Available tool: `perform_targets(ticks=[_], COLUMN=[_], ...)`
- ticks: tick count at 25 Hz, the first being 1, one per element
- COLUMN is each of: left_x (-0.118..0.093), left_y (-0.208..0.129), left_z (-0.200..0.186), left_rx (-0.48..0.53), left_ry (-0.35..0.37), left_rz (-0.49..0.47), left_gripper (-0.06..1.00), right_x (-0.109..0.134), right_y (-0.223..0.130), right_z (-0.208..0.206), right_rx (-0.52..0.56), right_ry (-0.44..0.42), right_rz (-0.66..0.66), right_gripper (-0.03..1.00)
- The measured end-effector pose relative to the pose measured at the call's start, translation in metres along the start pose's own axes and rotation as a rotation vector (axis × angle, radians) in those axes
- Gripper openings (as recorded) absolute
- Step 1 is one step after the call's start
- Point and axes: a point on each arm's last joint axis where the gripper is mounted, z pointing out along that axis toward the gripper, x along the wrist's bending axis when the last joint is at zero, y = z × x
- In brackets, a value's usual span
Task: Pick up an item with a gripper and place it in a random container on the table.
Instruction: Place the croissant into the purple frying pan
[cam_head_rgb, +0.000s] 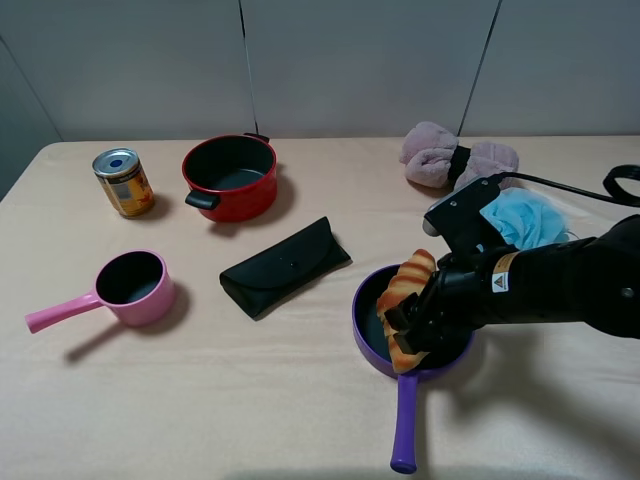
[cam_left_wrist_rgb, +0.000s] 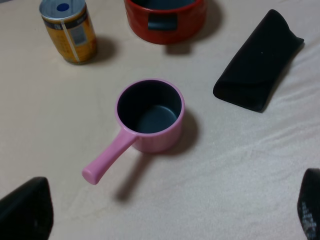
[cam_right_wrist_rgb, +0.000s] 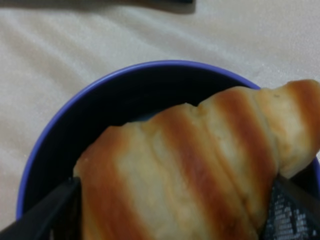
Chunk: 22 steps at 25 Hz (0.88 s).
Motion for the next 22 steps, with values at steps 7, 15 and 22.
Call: perform_targets(ticks=[7,15,22], left_x=[0.0,0.0,0.0], left_y=[0.0,0.0,0.0], left_z=[0.0,0.0,0.0], left_rx=[0.0,0.0,0.0], left_ry=[0.0,0.0,0.0], left_rz=[0.0,0.0,0.0], left_gripper=[0.99,0.99,0.99], right_x=[-0.0009,-0.0013,-0.0014], right_y=[-0.0049,-0.0021,-0.0012], right_z=[-0.0008,-0.0011,-0.0012], right_rx=[-0.043,-0.083,-0.092], right_ry=[-0.008,-0.012,-0.014], right_rz=[0.003,0.002,-0.004], right_gripper=[0.52,0.52,0.52])
